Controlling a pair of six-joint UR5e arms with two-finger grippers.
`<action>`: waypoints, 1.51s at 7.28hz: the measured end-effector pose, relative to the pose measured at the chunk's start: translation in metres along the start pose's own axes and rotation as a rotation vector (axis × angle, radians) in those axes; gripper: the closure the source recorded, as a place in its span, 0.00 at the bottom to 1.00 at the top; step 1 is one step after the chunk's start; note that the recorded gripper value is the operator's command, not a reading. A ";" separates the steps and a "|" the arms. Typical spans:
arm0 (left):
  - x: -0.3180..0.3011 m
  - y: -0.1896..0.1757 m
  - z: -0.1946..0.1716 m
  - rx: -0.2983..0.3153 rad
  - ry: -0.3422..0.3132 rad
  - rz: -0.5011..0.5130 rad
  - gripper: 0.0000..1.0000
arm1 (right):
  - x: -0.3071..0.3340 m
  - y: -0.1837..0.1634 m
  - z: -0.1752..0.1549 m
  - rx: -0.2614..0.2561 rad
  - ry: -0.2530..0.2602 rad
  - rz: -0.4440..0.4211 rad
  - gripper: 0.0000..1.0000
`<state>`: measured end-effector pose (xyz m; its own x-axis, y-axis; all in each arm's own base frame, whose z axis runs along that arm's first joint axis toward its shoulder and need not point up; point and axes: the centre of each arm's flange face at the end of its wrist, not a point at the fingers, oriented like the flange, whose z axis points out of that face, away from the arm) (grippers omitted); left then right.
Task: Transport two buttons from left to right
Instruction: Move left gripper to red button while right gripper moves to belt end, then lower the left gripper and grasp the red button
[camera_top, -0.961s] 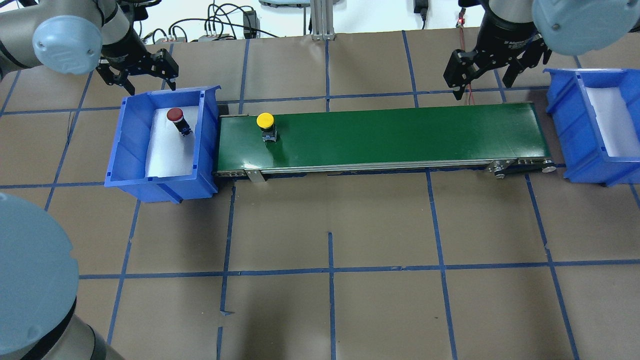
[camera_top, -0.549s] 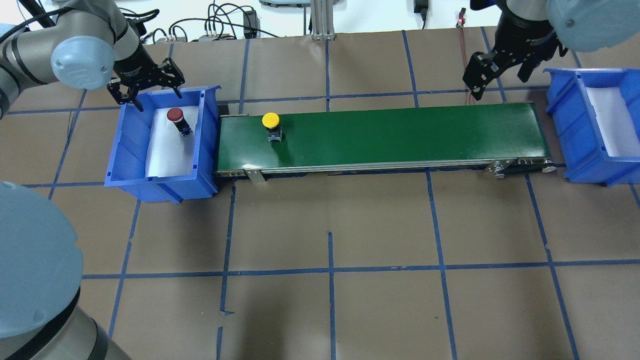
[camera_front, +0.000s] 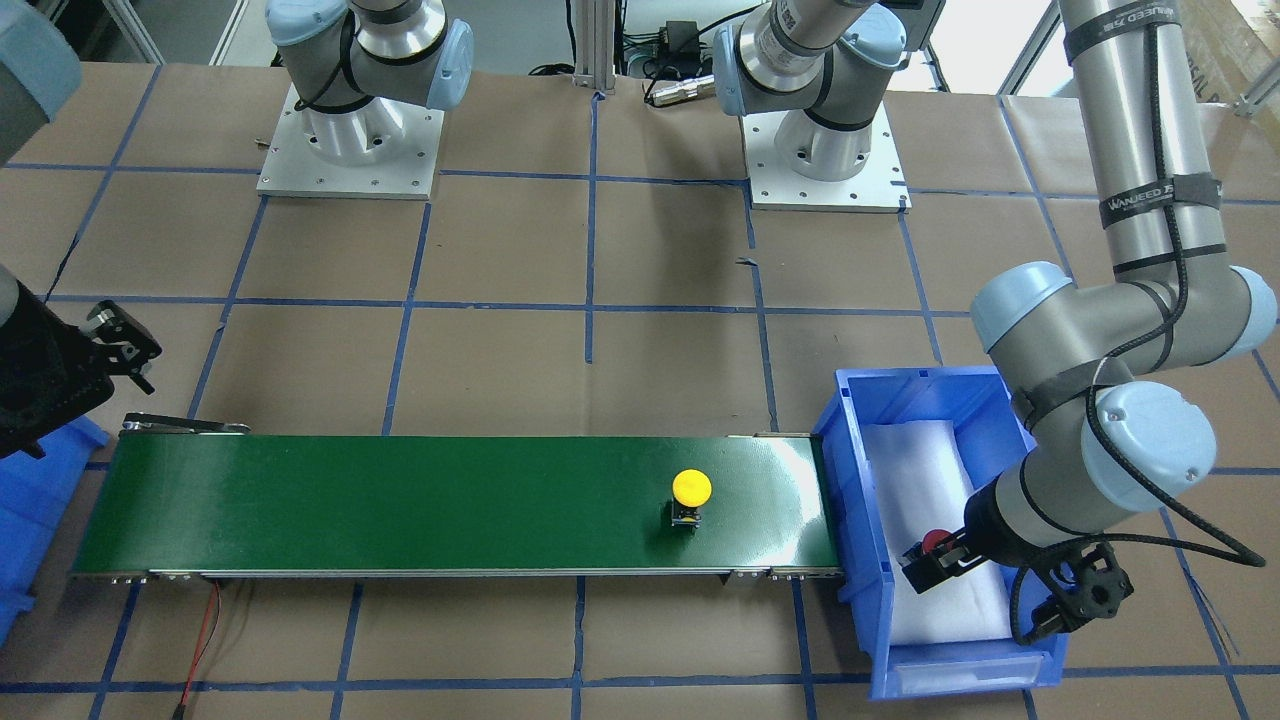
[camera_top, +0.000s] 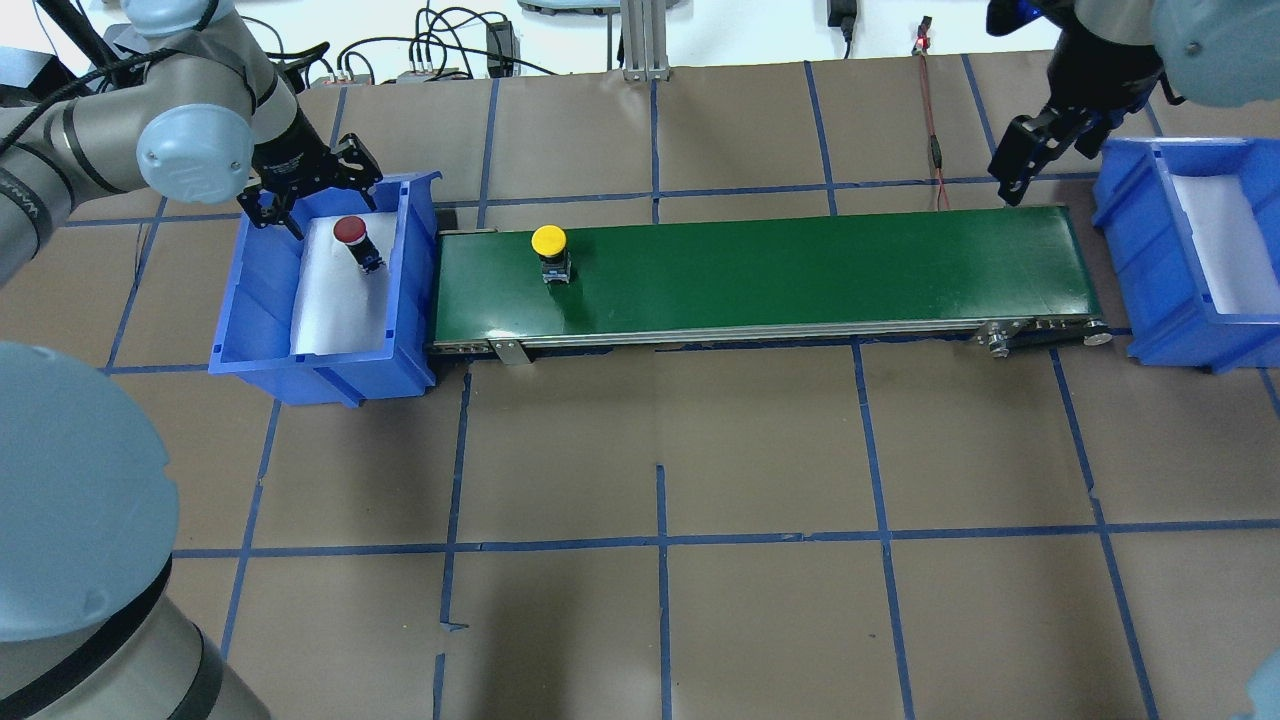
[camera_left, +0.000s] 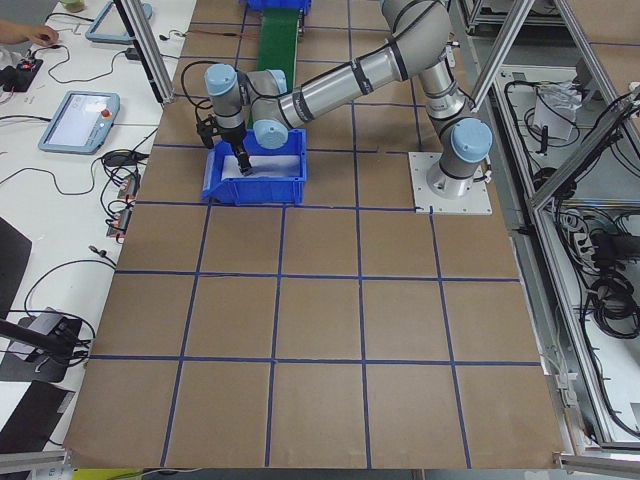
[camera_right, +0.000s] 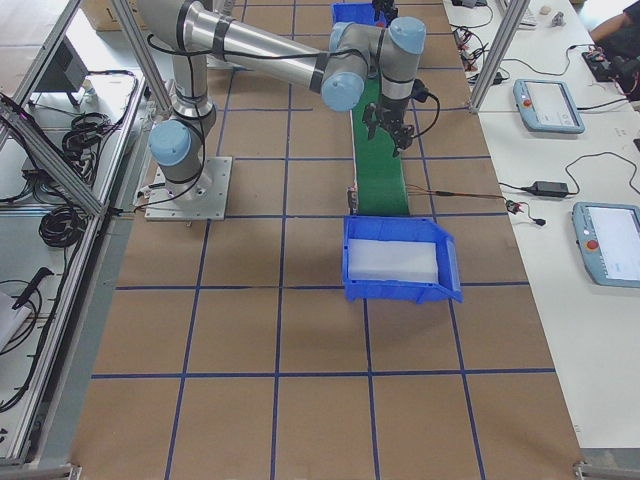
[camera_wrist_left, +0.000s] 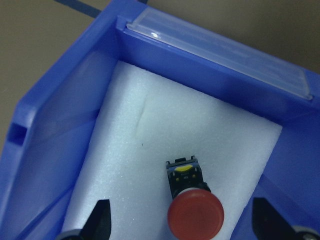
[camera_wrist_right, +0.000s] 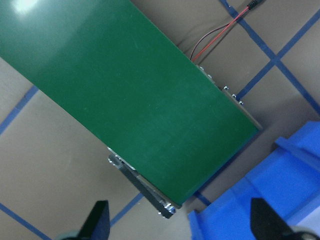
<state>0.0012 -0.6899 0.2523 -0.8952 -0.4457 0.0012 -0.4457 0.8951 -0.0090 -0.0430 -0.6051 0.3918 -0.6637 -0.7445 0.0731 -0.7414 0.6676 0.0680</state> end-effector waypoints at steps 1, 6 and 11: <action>-0.002 0.000 0.005 -0.009 0.005 -0.013 0.26 | 0.010 0.007 0.016 0.022 0.028 -0.131 0.03; -0.004 0.002 0.010 -0.026 0.004 -0.025 0.63 | 0.011 0.000 0.078 0.072 0.028 -0.467 0.00; -0.006 0.002 -0.018 -0.014 0.003 -0.018 0.70 | 0.007 -0.007 0.096 0.125 0.000 -0.563 0.00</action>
<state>0.0058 -0.6853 0.2703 -0.8870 -0.4618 0.0046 -0.4618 0.8870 0.0047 -0.0516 -0.6157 0.2968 -0.1636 -0.9847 0.0598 -0.9865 0.1626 -0.0217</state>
